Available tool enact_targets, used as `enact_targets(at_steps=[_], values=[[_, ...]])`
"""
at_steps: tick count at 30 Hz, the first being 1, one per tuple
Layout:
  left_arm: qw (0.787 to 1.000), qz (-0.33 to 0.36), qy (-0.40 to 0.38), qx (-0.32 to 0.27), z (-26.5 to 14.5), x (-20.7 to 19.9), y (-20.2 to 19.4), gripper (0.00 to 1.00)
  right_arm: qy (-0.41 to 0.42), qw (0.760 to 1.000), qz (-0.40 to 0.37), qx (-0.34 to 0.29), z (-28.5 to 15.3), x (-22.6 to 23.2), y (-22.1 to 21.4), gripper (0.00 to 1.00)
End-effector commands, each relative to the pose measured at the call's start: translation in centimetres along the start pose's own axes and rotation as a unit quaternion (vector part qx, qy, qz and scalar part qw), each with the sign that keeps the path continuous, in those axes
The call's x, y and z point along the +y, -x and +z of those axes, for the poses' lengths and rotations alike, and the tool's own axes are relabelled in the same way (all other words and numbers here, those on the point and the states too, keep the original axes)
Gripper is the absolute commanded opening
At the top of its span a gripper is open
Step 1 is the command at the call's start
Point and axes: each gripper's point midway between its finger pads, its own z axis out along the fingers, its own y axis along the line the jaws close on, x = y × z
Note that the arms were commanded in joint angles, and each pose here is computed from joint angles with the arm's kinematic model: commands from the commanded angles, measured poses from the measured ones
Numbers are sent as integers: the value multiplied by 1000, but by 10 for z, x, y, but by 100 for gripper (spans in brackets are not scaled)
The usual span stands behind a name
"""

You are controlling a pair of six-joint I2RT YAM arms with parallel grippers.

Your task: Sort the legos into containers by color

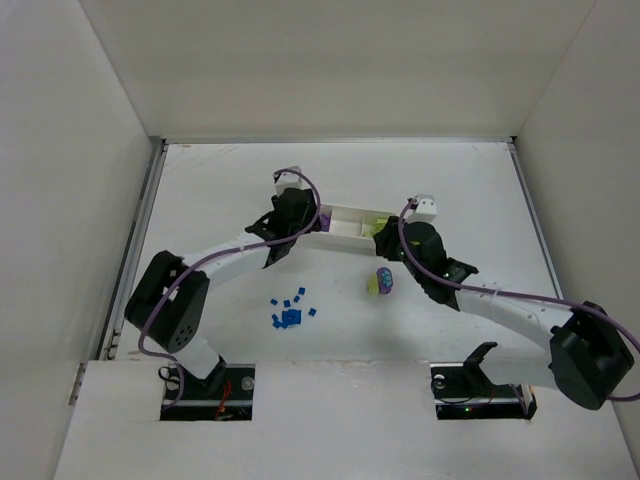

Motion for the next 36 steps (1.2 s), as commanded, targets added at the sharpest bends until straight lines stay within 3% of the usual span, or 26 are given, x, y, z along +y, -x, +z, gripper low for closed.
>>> enact_targets(at_steps=[1, 3, 5, 7, 9, 13, 16, 29, 36], values=[[998, -14, -29, -50, -27, -9, 28, 46, -14, 1000, 16, -1, -15, -9, -10, 45], [997, -18, -46, -53, -41, -14, 23, 43, -26, 999, 13, 19, -25, -16, -28, 39], [996, -23, -67, -57, -55, -21, 16, 42, -42, 998, 2, 40, -34, -23, -46, 40], [994, -28, -88, -55, -67, -28, 6, 42, -59, 996, -12, 62, -43, -30, -62, 51], [992, -34, -111, -46, -81, -34, -7, 42, -85, 993, -18, 81, -51, -37, -75, 70], [989, -45, -134, -32, -100, -38, -26, 43, -99, 988, -30, 111, -53, -38, -95, 81], [987, -55, -151, -16, -110, -42, -40, 44, -96, 985, -35, 140, -47, -33, -109, 83], [976, -92, -193, 30, -120, -57, -70, 50, -72, 983, -53, 162, -34, -18, -117, 82], [975, -96, -197, 43, -114, -61, -77, 51, -62, 985, -30, 161, -36, -21, -116, 89]])
